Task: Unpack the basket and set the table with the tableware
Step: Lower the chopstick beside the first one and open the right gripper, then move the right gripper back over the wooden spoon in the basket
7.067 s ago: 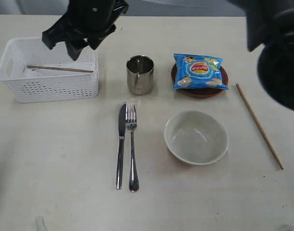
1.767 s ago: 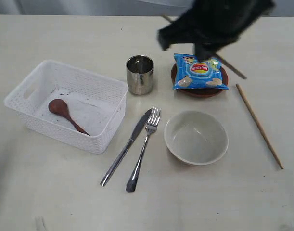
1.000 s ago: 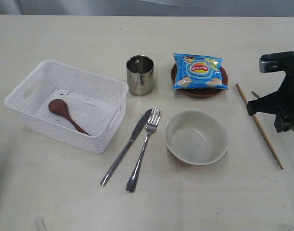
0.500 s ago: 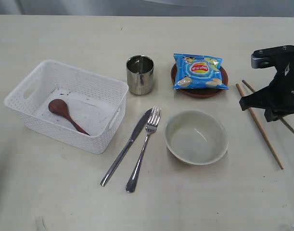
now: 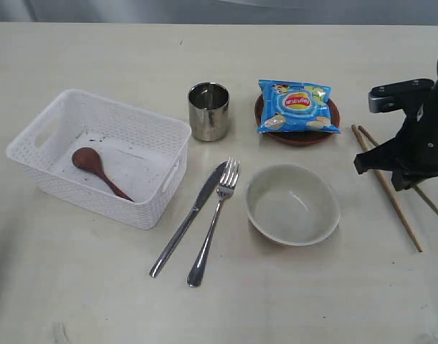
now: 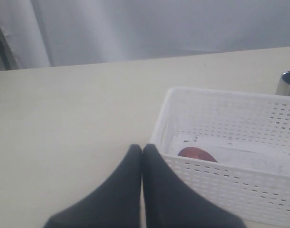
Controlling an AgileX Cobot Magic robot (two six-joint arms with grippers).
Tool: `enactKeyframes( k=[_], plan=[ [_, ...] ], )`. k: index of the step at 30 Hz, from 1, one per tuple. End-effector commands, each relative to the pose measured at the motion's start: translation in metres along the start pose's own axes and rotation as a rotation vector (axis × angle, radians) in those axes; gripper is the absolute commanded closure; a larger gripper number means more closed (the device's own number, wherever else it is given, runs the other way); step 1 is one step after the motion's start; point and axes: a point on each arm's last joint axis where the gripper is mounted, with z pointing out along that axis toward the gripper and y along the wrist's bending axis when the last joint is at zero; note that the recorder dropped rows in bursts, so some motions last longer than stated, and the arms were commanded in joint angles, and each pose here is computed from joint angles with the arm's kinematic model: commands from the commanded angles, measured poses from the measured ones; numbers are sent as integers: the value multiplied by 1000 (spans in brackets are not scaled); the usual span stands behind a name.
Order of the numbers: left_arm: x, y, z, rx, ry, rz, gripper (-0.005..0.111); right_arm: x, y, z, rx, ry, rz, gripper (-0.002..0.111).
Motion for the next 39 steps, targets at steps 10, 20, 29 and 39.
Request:
enactKeyframes(
  k=[10,20,29,39],
  plan=[
    [0,0,0,2,-9,-10,107,2,-1,8,4,20,-24,108],
    [0,0,0,2,-9,-10,107,2,-1,9,3,22,-26,69],
    [0,0,0,2,-9,-10,107,-3,-2,2,10,27,9,68],
    [0,0,0,-1,-9,-3,107,-37,42,-83,-350,-105,-98,68]
  ],
)
